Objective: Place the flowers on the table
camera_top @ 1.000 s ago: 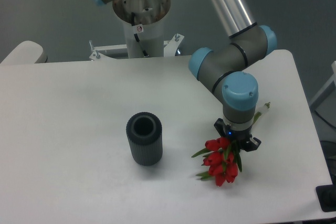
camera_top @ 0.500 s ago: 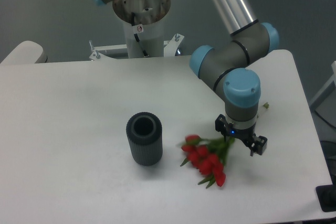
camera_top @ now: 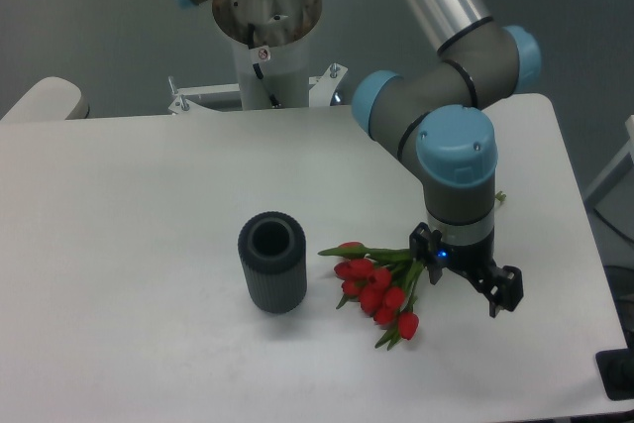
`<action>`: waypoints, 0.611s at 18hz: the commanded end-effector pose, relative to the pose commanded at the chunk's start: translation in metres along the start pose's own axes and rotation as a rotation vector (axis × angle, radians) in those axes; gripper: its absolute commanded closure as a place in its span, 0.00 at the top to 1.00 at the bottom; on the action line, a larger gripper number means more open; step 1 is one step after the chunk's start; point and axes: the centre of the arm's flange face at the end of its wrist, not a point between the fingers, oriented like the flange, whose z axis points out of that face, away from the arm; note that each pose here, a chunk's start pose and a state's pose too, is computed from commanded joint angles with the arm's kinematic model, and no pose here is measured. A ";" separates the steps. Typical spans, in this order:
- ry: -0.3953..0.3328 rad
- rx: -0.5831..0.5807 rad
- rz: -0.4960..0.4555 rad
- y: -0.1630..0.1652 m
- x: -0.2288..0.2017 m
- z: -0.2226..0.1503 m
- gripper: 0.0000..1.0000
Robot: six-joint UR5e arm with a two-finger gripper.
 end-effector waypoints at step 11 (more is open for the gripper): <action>0.068 0.278 -0.101 -0.024 0.000 -0.048 0.96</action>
